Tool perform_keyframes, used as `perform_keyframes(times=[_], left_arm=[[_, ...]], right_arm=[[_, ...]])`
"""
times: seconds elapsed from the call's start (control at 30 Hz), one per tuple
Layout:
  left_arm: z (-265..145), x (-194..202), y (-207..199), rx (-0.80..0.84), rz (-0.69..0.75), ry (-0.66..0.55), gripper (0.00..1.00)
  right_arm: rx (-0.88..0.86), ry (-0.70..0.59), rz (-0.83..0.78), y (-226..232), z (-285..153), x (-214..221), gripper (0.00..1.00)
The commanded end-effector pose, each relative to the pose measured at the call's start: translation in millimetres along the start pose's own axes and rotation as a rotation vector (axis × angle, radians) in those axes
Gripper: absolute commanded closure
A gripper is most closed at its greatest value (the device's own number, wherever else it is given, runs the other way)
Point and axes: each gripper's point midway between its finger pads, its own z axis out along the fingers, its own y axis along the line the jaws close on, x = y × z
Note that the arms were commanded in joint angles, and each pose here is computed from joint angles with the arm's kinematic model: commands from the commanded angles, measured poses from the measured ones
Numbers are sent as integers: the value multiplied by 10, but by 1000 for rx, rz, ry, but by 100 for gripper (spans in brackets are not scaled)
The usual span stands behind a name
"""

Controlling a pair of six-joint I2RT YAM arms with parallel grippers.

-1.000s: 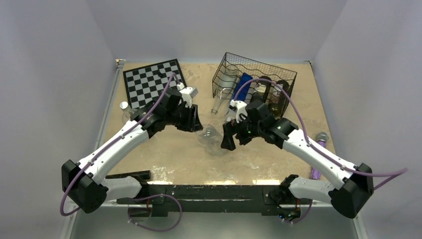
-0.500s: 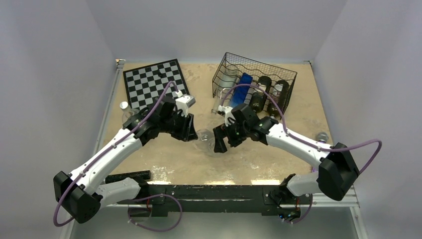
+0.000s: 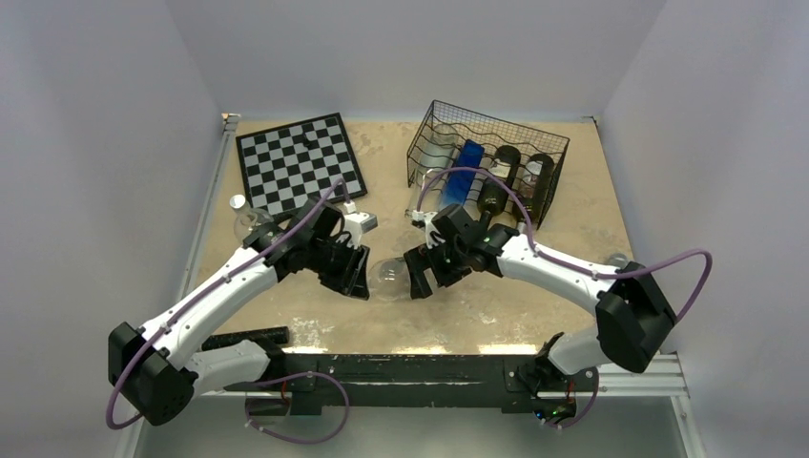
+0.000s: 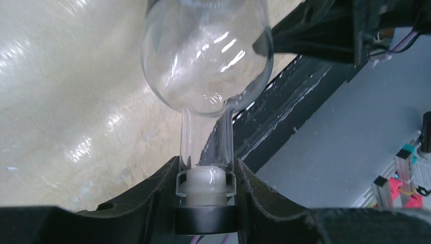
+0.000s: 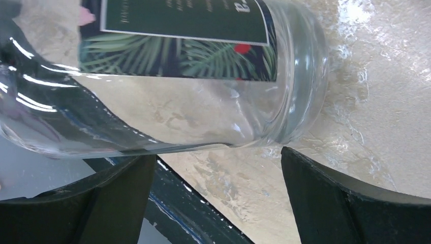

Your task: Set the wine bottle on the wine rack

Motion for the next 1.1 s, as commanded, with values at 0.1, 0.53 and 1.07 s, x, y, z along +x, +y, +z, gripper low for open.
perform_keyframes(times=[0.1, 0.53, 1.07], left_arm=[[140, 265, -22, 42, -30, 126, 100], [687, -10, 51, 4, 46, 12, 100], [1192, -281, 420, -257, 195, -243, 100]], right_arm=[[84, -79, 55, -72, -3, -286, 4], [167, -243, 96, -113, -576, -395, 4], [246, -365, 123, -244, -1027, -327, 3]])
